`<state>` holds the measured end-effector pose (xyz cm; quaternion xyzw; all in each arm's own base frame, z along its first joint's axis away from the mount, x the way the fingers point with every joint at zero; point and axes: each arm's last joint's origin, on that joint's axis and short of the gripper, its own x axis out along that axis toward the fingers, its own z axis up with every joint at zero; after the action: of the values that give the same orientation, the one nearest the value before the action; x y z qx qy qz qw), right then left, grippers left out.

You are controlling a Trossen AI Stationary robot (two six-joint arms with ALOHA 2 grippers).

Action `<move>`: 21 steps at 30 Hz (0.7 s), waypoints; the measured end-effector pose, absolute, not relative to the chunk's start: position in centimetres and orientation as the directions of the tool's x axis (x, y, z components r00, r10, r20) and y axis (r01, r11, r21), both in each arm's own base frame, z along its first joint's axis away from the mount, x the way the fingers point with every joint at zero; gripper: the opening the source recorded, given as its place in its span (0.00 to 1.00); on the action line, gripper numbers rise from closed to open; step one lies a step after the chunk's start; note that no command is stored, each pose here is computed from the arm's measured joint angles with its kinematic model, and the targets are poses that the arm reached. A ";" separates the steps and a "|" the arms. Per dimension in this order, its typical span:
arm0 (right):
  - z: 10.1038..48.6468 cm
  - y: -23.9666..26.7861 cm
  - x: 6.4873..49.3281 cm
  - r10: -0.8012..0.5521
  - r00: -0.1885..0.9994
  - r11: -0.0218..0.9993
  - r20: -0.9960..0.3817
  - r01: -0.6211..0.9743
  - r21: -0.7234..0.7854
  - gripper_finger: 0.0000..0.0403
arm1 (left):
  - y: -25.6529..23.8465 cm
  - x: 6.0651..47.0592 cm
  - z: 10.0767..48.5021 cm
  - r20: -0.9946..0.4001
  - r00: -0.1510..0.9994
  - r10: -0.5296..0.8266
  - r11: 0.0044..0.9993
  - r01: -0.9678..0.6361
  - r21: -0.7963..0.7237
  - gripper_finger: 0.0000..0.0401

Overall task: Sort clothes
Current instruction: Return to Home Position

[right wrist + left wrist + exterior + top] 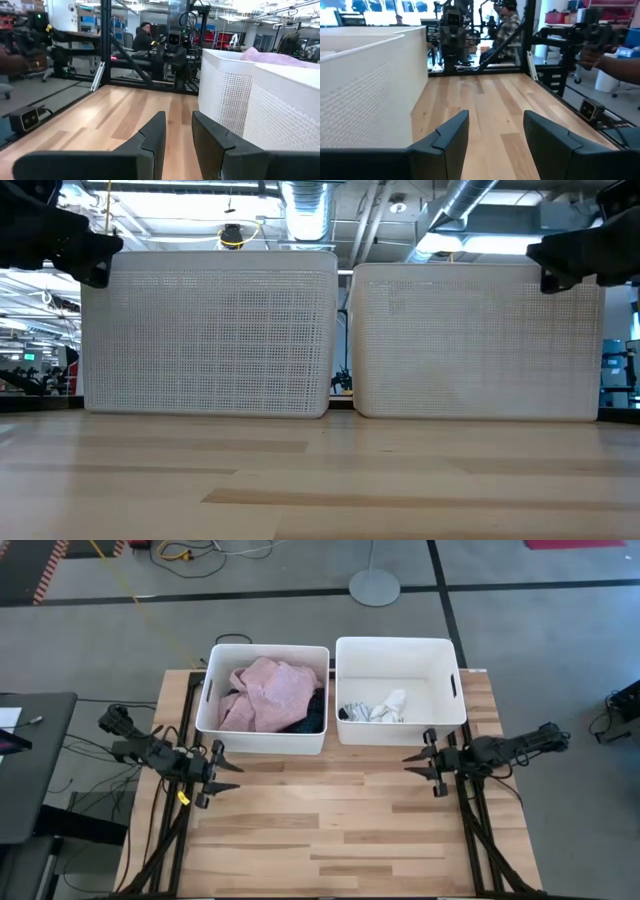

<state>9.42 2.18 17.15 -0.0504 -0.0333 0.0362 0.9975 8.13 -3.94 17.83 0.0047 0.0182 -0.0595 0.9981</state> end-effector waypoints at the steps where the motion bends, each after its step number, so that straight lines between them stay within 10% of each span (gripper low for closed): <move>1: 17.2 2.2 9.4 0.076 0.995 0.993 0.063 -0.070 -0.093 0.27 | -3.9 8.1 17.8 -0.042 0.992 -0.122 0.992 0.123 0.005 0.46; 21: 17.1 2.2 9.4 0.076 0.995 0.995 0.058 -0.072 -0.066 0.27 | -4.2 8.1 17.5 -0.066 0.978 -0.199 0.974 0.205 0.098 0.46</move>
<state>9.43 2.19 17.07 -0.0317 -0.0302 0.0372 0.9983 8.10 -4.18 17.48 0.0521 0.0281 -0.1019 0.9930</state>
